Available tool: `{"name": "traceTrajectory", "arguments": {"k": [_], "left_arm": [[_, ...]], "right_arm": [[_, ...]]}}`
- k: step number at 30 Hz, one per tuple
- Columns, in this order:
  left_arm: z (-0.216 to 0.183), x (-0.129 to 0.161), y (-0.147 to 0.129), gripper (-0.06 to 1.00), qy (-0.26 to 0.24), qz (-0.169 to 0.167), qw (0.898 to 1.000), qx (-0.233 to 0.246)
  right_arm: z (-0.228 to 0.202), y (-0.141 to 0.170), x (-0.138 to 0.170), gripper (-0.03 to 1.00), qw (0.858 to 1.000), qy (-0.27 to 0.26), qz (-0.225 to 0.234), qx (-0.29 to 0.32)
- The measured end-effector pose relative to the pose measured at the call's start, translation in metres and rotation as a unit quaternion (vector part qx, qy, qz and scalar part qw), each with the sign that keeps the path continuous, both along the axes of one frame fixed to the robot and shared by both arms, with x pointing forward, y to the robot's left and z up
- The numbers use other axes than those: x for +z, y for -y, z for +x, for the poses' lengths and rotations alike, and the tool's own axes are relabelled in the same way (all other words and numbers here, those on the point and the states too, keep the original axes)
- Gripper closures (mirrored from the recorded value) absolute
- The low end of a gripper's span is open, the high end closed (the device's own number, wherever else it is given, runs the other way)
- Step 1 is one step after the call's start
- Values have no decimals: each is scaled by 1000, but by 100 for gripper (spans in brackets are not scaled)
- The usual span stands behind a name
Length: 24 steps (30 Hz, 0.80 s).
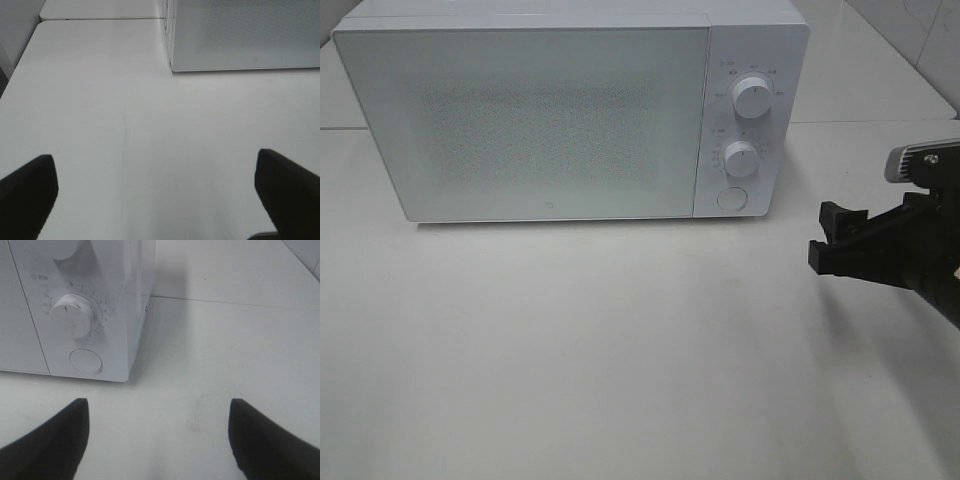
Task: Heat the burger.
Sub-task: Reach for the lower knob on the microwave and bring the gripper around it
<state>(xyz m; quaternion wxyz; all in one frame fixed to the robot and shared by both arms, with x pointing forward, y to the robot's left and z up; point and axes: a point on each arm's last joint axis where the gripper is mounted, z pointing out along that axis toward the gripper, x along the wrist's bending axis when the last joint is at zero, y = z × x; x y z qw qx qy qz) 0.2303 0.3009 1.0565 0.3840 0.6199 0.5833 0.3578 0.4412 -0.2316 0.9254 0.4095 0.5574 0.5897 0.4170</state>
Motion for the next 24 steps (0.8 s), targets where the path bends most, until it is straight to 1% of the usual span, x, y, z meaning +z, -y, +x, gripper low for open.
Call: {"name": "traceTrajectory", "arguments": {"k": [2,4,6,10,13,24], "left_arm": [[0,0,0,-5,0,0,1000,0],[0,0,0,-5,0,0,1000,0],[0,0,0,-5,0,0,1000,0],[0,0,0,-5,0,0,1000,0],[0,0,0,-5,0,0,1000,0],[0,0,0,-5,0,0,1000,0]], "right_arm": [[-1,-3,-2,21,1000,6,-3,-3],[-6,-16,-9,21,1000,18,-14,-7],[-8,-19,-11,21,1000,18,-16,-4],[-17,-36,-21,21,999,1,-29,22],[-21,-42,-27,21,999,-9,-34,25],[-6,-67,-32,21,1000,-5,-21,13]]}}
